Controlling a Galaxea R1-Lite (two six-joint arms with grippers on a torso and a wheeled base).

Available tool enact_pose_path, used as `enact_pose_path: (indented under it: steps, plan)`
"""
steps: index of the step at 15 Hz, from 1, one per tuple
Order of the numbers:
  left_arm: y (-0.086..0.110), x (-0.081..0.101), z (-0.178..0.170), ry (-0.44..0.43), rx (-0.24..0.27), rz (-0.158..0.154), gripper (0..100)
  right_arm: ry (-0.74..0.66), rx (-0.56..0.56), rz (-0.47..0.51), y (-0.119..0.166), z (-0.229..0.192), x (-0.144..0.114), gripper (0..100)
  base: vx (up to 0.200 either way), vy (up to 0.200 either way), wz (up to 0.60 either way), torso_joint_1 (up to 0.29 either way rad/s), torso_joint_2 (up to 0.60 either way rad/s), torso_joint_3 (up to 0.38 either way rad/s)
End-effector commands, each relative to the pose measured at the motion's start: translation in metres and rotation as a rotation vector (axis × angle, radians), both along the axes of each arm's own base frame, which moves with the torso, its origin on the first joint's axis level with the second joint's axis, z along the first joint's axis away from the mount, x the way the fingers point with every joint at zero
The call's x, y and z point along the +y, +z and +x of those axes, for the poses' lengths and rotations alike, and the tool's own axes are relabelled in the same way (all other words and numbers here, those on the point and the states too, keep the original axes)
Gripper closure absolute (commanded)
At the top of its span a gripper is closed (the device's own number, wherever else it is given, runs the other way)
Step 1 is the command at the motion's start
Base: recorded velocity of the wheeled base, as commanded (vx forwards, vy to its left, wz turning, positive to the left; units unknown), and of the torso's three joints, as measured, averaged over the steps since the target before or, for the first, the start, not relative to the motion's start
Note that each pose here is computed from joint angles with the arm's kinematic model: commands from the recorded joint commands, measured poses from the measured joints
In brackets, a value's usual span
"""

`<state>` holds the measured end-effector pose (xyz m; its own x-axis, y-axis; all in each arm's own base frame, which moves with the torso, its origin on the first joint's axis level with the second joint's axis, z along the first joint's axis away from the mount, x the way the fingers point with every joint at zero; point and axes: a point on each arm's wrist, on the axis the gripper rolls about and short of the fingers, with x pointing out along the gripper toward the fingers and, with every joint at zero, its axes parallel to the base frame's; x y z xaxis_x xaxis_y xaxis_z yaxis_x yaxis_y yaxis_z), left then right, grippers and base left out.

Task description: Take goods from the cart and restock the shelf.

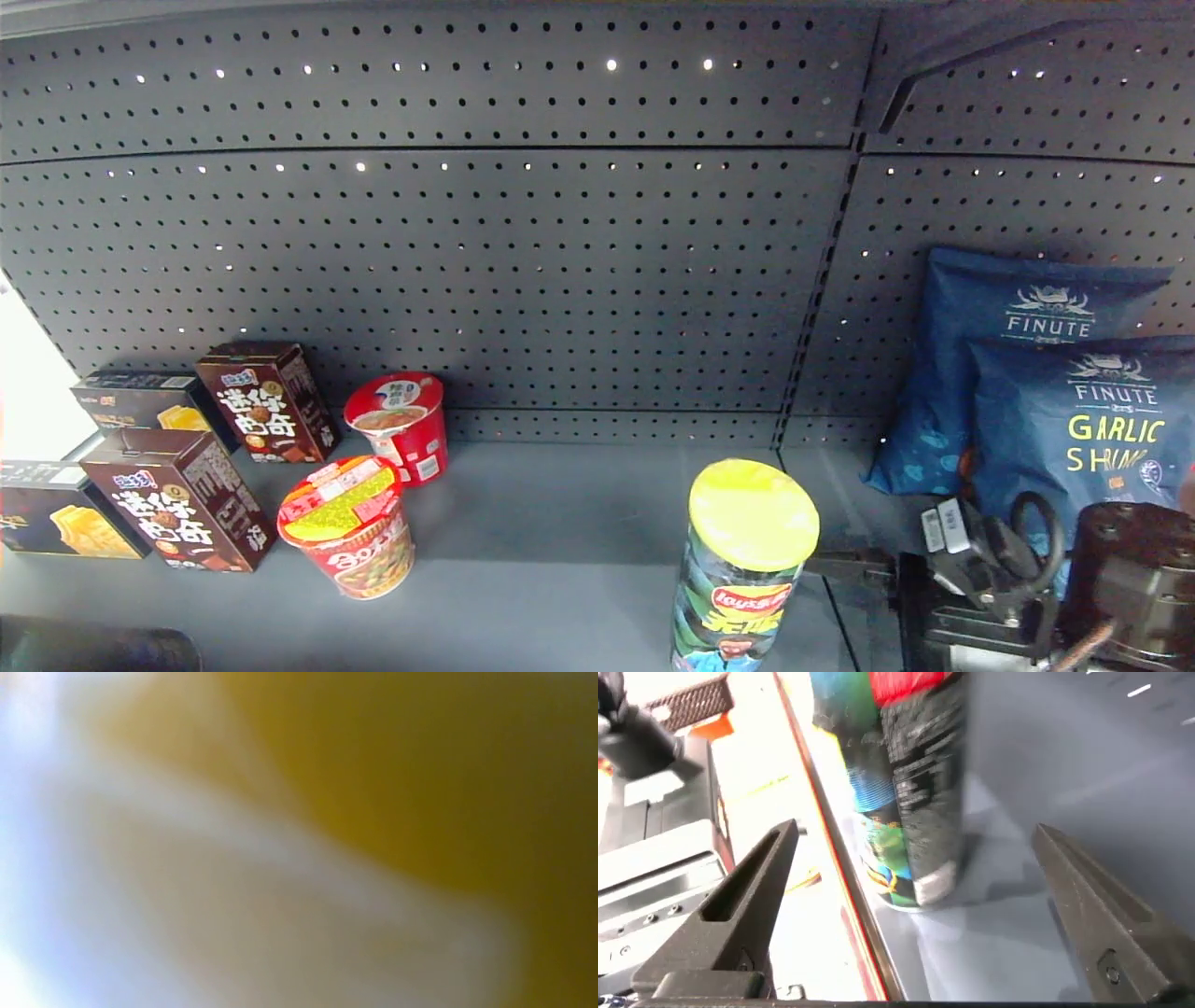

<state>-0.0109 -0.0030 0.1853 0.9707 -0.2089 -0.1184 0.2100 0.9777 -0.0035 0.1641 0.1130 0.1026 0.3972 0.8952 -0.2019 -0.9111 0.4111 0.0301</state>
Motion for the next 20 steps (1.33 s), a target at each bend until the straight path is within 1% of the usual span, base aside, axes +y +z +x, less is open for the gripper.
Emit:
enact_pose_path:
  steps: [1,3,4,6,8,9,10,11,12,13,15,16,17,18,20]
  plan:
    - [0.019,0.0,0.002,-0.005,-0.033,0.007,100,-0.068,-0.109,0.06,0.023,-0.029,-0.029,0,0.0,0.0,0.0,0.0,0.0,0.0]
    - [0.038,0.0,0.006,-0.046,-0.051,0.004,100,-0.088,-0.115,0.061,0.026,-0.044,-0.04,0,0.0,0.0,0.0,0.0,0.0,0.0]
    - [0.046,-0.001,0.008,-0.113,-0.056,0.0,100,-0.11,-0.088,0.042,0.028,-0.05,-0.045,0,0.0,0.0,0.0,0.0,0.0,0.0]
    - [0.048,-0.004,0.02,-0.195,-0.015,-0.001,100,-0.198,-0.064,0.003,0.031,-0.053,-0.049,0,0.0,0.0,0.0,0.0,0.0,0.0]
    - [0.045,-0.009,0.033,-0.324,0.052,-0.002,100,-0.289,-0.036,-0.042,0.031,-0.053,-0.05,0,0.0,0.0,0.0,0.0,0.0,0.0]
    - [0.045,-0.01,0.035,-0.341,0.062,-0.002,100,-0.304,-0.035,-0.047,0.031,-0.052,-0.05,0,0.0,0.0,0.0,0.0,0.0,0.0]
    - [0.042,-0.015,0.044,-0.418,0.114,0.0,100,-0.343,-0.049,-0.049,0.034,-0.05,-0.05,0,0.0,0.0,0.0,0.0,0.0,0.0]
    - [0.042,-0.015,0.044,-0.42,0.117,0.001,100,-0.343,-0.047,-0.05,0.034,-0.05,-0.05,0,0.0,0.0,0.0,0.0,0.0,0.0]
    - [0.042,-0.02,0.053,-0.452,0.16,0.004,100,-0.347,-0.062,-0.04,0.039,-0.05,-0.051,0,0.0,0.0,0.0,0.0,0.0,0.0]
    - [0.041,-0.029,0.071,-0.483,0.22,0.014,100,-0.35,-0.053,-0.045,0.037,-0.05,-0.051,0,0.0,0.0,0.0,0.0,0.0,0.0]
    - [0.04,-0.042,0.097,-0.519,0.249,0.013,100,-0.353,-0.047,-0.049,0.035,-0.052,-0.052,0,0.0,0.0,0.0,0.0,0.0,0.0]
    - [0.039,-0.052,0.118,-0.551,0.26,0.008,100,-0.355,-0.047,-0.046,0.035,-0.053,-0.053,0,0.0,0.0,0.0,0.0,0.0,0.0]
    - [0.038,-0.057,0.13,-0.562,0.262,0.005,100,-0.358,-0.046,-0.046,0.035,-0.053,-0.053,0,0.0,0.0,0.0,0.0,0.0,0.0]
    - [0.039,-0.067,0.151,-0.574,0.27,0.008,100,-0.358,-0.042,-0.049,0.035,-0.052,-0.053,0,0.0,0.0,0.0,0.0,0.0,0.0]
    - [0.033,-0.083,0.18,-0.59,0.325,0.039,100,-0.356,-0.031,-0.057,0.033,-0.053,-0.053,0,0.0,0.0,0.0,0.0,0.0,0.0]
